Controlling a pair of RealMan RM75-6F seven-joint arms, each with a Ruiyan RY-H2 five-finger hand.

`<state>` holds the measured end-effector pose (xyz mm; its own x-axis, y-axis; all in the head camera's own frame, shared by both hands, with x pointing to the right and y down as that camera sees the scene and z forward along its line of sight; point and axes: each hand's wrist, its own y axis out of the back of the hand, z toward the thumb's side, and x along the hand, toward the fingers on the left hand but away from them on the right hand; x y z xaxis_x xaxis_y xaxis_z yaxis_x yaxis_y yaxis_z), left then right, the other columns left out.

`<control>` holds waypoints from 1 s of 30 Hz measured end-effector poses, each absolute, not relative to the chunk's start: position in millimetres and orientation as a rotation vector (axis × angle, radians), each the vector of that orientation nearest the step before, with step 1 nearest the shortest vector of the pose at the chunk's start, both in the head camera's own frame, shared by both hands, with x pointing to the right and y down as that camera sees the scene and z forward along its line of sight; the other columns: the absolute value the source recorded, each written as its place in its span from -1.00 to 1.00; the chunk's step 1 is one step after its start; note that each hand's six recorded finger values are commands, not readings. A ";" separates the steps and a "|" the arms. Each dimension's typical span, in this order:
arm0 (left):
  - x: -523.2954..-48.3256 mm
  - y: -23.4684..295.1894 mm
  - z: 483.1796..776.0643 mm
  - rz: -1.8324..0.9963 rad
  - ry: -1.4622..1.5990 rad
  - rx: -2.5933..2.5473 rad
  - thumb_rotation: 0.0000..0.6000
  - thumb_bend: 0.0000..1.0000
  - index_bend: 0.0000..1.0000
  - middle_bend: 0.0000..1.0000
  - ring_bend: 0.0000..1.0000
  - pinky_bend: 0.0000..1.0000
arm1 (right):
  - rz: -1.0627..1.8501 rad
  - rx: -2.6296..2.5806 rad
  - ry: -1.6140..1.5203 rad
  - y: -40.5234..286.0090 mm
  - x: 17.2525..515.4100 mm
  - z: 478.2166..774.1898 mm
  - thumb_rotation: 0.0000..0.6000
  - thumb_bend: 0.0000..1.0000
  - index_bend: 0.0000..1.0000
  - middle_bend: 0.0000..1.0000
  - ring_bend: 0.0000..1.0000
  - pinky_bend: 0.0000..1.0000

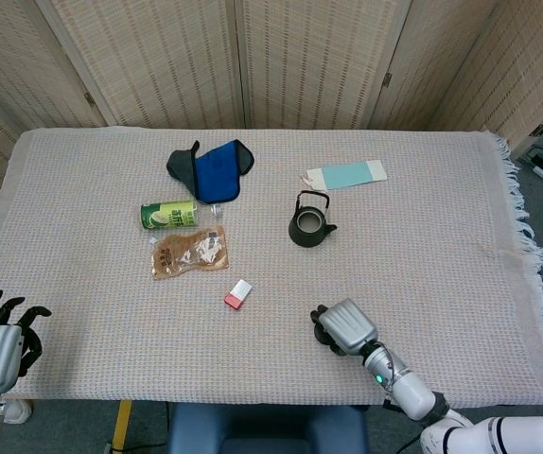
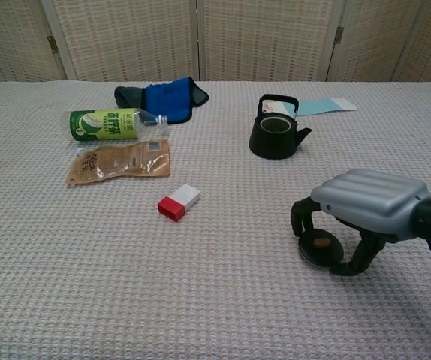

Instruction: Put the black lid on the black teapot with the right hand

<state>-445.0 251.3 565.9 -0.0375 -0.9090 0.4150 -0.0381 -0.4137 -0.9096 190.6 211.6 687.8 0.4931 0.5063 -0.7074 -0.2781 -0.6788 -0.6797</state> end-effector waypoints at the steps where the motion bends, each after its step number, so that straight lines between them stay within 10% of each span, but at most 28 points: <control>1: -445.0 251.2 565.7 -1.539 1.032 -1.519 1.00 -0.32 -0.26 -0.64 -0.67 -0.91 | 1.264 -1.949 -0.195 209.7 191.2 687.0 1.00 -0.35 -0.18 -0.16 0.80 0.67; 30: -442.4 250.5 563.3 -1.541 1.025 -1.509 1.00 -0.32 -0.26 -0.64 -0.67 -0.91 | 1.347 -1.784 -0.407 44.2 155.2 690.5 1.00 -0.35 -0.17 -0.19 0.80 0.67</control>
<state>-442.4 250.5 563.3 -0.0382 -0.9106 0.4115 -0.0275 -0.4107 -0.9114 155.2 44.2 690.5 0.3694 0.6842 -0.6288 -0.2218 -0.5922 -0.7747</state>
